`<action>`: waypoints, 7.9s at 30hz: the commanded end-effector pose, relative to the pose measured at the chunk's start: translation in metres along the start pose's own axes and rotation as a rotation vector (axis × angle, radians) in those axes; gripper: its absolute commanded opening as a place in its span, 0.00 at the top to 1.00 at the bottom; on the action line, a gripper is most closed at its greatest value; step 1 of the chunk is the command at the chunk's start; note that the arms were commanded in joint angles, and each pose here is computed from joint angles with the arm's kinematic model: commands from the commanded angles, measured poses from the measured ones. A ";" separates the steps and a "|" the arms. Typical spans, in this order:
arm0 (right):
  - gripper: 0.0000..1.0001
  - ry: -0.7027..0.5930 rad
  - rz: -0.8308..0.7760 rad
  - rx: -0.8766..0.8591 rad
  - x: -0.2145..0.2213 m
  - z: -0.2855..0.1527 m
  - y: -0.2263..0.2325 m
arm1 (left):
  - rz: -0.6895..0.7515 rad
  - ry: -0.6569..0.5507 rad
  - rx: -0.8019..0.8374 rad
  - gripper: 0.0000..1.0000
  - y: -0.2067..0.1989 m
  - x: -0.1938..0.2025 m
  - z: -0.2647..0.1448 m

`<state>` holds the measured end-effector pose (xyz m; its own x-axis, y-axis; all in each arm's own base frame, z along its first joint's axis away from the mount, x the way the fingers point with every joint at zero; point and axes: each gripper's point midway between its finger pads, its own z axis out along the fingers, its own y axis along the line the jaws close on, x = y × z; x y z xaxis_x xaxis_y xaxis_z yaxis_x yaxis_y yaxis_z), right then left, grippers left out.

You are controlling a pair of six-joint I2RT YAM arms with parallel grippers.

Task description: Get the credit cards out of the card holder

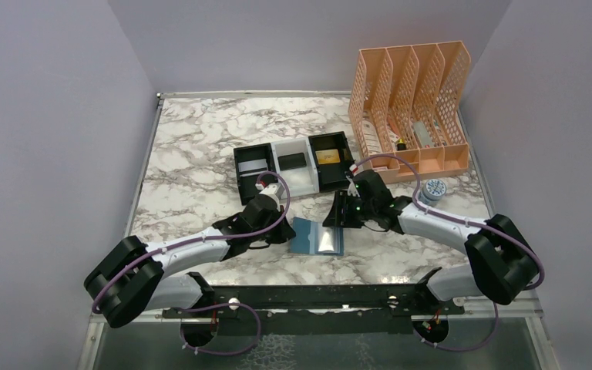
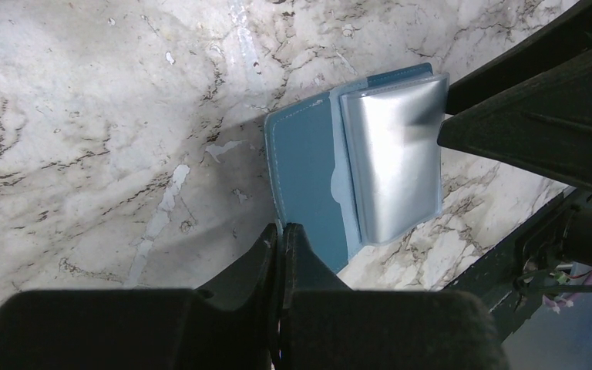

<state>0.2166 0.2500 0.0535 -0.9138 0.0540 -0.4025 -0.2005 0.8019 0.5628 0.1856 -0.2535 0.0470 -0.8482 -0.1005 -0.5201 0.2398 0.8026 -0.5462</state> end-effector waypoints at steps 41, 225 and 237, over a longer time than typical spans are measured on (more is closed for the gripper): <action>0.48 0.231 -0.040 -0.485 0.019 0.022 0.081 | -0.050 -0.011 0.051 0.86 -0.011 0.000 -0.002; 0.58 0.073 0.002 -0.129 0.006 0.004 0.031 | -0.164 0.030 -0.069 0.96 0.015 0.015 0.015; 0.57 0.124 -0.010 -0.056 0.022 0.008 0.010 | -0.153 0.038 -0.034 0.79 0.009 0.016 0.012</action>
<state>0.2007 0.2667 0.0530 -0.9459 -0.0100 -0.3243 -0.2194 0.7561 0.6165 0.1880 -0.2567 0.0277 -0.8808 -0.2257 -0.4163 0.0730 0.8040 -0.5902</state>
